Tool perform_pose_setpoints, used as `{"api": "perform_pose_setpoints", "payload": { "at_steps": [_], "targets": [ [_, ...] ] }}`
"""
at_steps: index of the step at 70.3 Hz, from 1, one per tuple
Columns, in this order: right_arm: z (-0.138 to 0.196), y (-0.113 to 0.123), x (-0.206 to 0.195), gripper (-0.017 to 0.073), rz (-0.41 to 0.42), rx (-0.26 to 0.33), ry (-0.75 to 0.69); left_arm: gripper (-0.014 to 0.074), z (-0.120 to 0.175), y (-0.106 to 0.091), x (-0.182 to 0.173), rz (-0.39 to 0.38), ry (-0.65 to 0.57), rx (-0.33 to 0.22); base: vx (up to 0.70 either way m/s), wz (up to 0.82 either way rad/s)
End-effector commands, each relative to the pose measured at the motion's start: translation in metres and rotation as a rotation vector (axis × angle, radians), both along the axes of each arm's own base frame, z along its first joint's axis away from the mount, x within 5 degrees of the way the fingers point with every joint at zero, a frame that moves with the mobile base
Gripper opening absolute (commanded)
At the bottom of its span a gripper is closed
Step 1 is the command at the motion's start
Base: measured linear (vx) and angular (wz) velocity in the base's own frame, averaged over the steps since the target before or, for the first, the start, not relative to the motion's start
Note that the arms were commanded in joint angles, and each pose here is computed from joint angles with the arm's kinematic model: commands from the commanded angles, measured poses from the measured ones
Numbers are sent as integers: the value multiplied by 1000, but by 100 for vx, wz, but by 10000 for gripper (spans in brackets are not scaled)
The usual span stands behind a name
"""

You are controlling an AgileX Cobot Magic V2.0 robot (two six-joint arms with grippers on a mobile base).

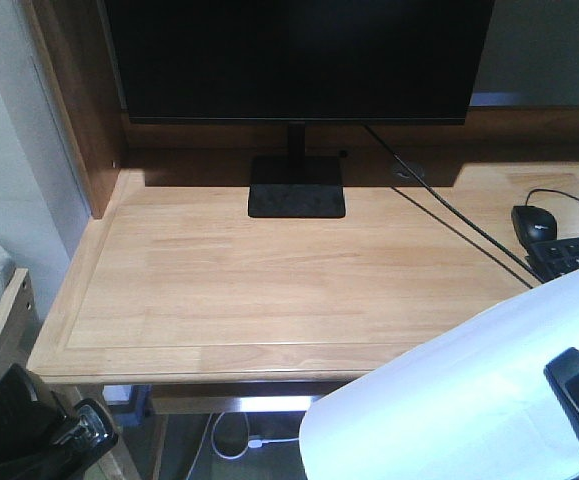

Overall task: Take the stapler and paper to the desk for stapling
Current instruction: 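Drive up to the desk edge holding stapler and paper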

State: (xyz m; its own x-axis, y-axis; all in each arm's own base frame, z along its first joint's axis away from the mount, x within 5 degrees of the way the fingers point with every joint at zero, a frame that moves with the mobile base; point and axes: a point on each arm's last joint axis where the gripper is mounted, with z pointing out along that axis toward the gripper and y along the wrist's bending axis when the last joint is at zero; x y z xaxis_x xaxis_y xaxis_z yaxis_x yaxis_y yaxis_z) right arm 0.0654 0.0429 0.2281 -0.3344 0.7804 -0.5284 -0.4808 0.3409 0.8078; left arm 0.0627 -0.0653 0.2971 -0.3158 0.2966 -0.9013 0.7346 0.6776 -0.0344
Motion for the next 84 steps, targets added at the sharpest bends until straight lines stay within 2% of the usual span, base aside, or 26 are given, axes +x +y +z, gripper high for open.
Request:
{"api": "perform_pose_setpoints", "payload": {
  "at_steps": [1,84],
  "targets": [
    [6,0,-2,-6,9,18,-68,-6,17,0,4,40,-68,-90,7,3],
    [6,0,-2,-6,9,18,-68,-6,19,0,5,51,-84,-100,1,1]
  ]
}}
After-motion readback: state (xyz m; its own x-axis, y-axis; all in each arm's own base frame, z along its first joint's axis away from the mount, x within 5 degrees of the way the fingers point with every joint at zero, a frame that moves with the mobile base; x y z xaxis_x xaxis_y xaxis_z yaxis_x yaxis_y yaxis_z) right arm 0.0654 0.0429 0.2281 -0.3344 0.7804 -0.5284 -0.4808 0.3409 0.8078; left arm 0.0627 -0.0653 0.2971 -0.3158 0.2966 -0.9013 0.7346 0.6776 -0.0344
